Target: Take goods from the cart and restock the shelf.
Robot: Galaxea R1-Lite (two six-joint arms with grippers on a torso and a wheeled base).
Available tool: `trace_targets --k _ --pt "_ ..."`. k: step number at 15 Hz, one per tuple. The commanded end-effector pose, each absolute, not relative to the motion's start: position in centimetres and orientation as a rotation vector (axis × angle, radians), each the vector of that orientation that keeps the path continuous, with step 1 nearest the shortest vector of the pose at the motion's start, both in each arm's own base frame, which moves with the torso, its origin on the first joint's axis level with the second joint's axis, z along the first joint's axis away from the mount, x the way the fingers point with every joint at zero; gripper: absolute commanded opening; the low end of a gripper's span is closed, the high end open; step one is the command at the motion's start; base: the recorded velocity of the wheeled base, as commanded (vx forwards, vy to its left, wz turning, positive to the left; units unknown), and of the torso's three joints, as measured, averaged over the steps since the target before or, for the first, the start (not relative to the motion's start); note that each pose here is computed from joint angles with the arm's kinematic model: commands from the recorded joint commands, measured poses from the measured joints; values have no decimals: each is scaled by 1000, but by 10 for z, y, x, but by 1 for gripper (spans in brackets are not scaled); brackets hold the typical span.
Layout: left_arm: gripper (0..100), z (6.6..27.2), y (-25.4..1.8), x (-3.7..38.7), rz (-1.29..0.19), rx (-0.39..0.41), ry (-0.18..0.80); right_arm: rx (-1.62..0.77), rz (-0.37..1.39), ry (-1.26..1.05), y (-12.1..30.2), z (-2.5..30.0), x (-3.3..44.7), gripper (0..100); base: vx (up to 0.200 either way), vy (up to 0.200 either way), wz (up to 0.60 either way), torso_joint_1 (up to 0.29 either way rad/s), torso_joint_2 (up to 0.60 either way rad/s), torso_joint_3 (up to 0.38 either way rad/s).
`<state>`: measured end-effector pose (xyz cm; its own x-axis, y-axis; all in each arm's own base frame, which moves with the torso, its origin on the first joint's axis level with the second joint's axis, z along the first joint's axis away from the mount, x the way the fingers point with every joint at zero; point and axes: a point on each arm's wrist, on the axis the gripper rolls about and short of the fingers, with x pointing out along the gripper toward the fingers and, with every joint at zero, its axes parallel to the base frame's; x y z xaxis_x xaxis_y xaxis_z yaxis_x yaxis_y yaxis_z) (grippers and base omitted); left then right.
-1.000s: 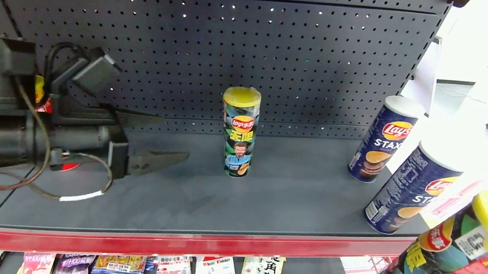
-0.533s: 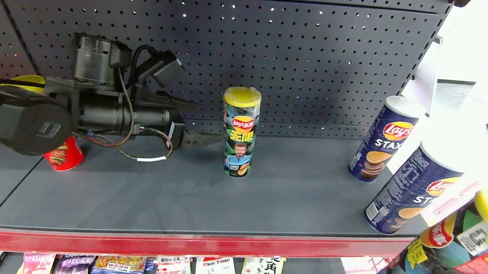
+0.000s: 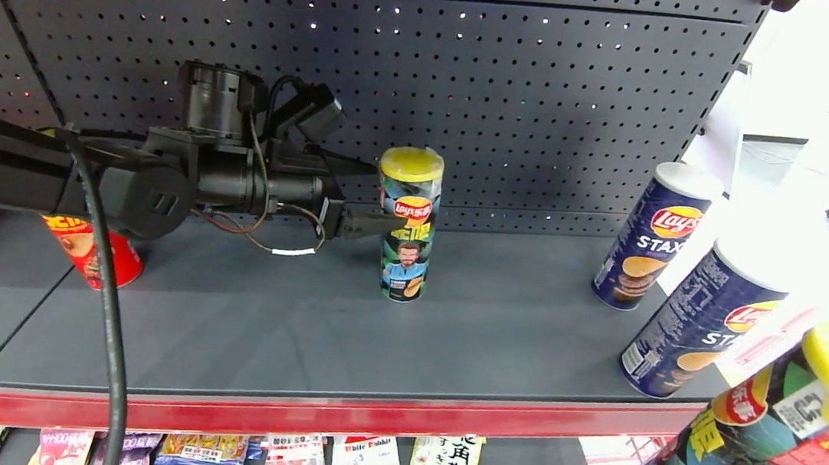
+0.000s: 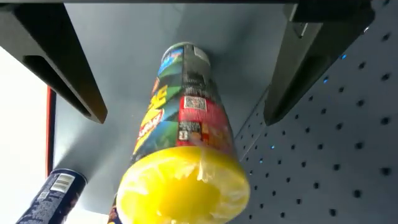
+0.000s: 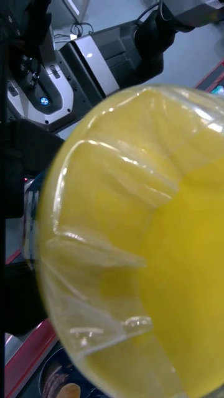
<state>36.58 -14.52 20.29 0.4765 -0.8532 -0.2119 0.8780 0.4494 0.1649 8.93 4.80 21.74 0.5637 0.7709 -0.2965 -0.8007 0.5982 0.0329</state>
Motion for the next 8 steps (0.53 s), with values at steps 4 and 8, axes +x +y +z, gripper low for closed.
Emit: trace_targets --k 4,8 --pt "100 193 -166 386 -1102 266 93 -110 926 293 48 217 88 0 0 0 0 0 0 0" --pt "100 194 -172 397 -1105 271 65 -109 925 293 47 217 88 0 0 0 0 0 0 0"
